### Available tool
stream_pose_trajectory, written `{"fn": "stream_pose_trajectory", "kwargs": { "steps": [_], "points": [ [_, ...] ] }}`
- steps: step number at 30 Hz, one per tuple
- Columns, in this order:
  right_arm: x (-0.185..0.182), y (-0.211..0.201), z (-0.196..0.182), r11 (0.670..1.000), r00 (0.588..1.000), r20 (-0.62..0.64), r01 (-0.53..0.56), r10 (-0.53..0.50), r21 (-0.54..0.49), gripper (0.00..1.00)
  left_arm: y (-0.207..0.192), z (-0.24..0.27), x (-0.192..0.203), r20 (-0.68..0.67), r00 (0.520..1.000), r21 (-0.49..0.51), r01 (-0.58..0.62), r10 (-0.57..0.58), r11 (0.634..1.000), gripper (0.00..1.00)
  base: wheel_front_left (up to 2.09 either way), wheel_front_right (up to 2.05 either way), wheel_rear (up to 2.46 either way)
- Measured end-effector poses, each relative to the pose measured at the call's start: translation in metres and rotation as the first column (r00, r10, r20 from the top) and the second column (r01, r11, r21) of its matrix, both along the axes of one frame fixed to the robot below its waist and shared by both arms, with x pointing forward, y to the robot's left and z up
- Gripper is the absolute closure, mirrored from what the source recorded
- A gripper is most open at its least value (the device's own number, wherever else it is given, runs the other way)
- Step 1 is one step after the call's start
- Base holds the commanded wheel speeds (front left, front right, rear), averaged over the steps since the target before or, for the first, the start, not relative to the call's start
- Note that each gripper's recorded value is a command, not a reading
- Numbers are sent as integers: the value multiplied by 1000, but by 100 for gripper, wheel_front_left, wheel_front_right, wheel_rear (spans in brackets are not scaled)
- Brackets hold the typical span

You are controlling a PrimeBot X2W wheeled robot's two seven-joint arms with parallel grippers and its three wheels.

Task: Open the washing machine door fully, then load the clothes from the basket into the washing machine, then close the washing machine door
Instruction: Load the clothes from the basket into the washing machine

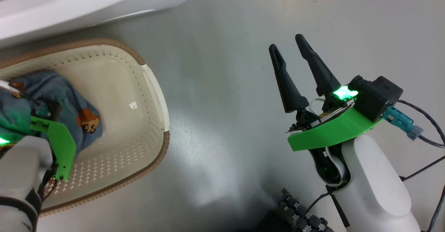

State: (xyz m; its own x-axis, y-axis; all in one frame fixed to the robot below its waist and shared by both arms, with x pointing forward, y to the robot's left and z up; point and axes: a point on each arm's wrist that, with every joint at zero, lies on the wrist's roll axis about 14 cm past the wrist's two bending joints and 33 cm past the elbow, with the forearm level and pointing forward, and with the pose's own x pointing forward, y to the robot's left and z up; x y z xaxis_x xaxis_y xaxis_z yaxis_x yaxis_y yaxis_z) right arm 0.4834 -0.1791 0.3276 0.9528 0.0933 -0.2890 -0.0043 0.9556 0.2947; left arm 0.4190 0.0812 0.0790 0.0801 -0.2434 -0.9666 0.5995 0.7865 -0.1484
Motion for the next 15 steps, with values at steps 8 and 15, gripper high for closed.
{"fn": "stream_pose_trajectory", "kwargs": {
  "steps": [8,15],
  "points": [
    [0,-2,1,1000,1000,2,2,-2,-4,0,-4,-2,-10,-44,998,18,40,-39,999,100,0,0,0],
    [4,-1,5,1000,1000,16,0,0,-3,0,-13,3,-5,-6,999,-24,37,-37,999,100,0,0,0]
  ]
}}
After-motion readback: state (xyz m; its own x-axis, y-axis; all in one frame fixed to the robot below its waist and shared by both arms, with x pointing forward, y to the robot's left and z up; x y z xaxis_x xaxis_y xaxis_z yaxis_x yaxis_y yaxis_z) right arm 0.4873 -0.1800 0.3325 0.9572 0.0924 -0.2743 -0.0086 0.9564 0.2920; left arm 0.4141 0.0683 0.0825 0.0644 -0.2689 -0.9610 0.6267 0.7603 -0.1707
